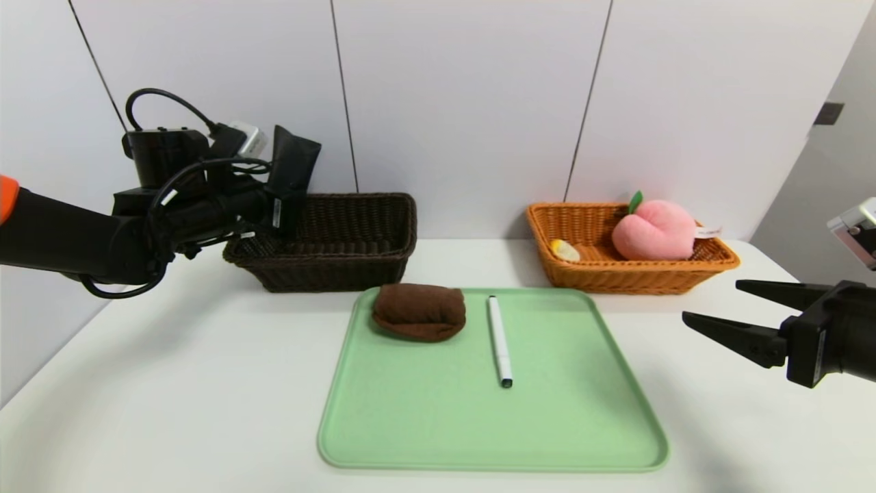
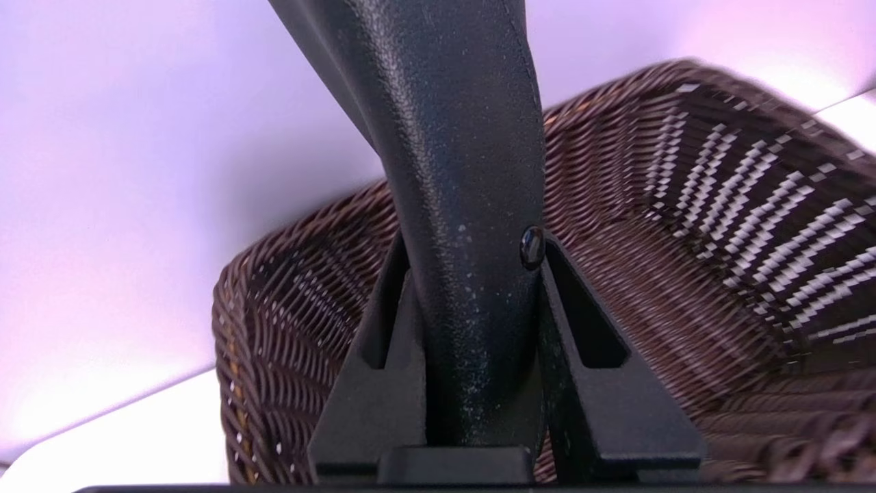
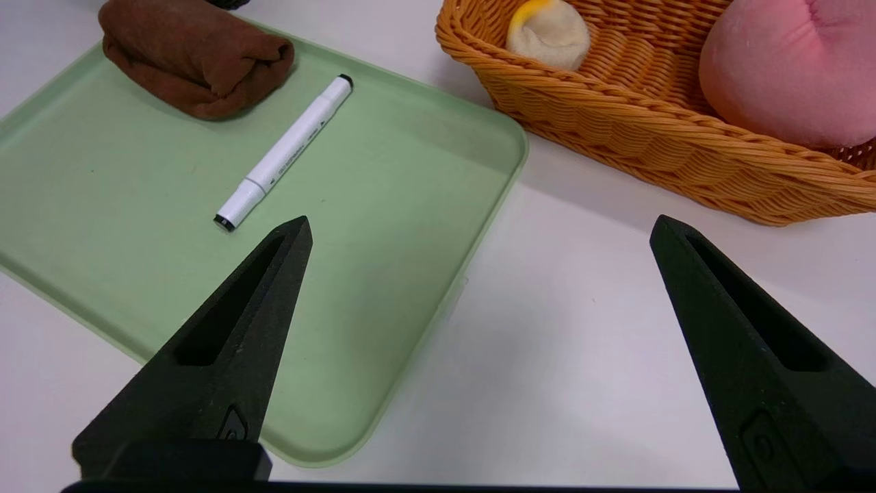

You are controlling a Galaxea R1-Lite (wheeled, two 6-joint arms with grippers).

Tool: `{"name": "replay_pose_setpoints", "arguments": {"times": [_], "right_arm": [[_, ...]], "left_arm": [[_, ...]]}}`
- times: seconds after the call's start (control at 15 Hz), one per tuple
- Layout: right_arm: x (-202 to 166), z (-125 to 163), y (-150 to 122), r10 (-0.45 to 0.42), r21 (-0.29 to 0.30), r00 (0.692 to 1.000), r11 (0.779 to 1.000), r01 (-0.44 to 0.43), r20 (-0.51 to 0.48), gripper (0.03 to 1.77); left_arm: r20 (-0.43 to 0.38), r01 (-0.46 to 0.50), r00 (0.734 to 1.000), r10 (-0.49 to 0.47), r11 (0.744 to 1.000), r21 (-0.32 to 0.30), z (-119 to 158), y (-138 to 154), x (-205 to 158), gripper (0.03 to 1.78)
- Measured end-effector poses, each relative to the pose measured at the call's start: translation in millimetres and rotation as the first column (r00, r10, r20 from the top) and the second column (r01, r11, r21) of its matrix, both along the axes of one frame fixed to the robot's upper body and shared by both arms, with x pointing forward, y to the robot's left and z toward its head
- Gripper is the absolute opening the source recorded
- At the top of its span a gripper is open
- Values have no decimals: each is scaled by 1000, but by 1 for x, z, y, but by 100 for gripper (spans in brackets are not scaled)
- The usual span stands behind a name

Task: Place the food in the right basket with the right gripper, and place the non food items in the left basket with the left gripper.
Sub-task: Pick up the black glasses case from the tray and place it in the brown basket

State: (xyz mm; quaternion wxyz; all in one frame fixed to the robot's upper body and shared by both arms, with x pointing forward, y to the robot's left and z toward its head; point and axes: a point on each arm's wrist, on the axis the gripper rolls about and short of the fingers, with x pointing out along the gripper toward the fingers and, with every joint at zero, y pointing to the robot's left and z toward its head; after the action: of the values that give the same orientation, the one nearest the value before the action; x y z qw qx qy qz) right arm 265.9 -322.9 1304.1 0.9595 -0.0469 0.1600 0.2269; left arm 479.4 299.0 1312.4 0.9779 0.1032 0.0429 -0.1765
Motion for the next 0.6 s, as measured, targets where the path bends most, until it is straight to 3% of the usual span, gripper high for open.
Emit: {"name": "replay_pose_setpoints", "arguments": {"times": [0.27,0.4,0.6], "right_arm": [[0,-1,0,0,-1,1000,1000,0,-2,171],[0,-1,0,-1,-1,1000,1000,1,-2,171],[0,-1,0,1,-1,1000,1000,-1,-4,171]], "left_arm": [[-22,-17,1000,17,1000,2,-9,6,6,53],[-25,-28,999,28,1000,0,-12,9,8,80],[60,-32,998,32,999,-9,-10,11,14,109]]}}
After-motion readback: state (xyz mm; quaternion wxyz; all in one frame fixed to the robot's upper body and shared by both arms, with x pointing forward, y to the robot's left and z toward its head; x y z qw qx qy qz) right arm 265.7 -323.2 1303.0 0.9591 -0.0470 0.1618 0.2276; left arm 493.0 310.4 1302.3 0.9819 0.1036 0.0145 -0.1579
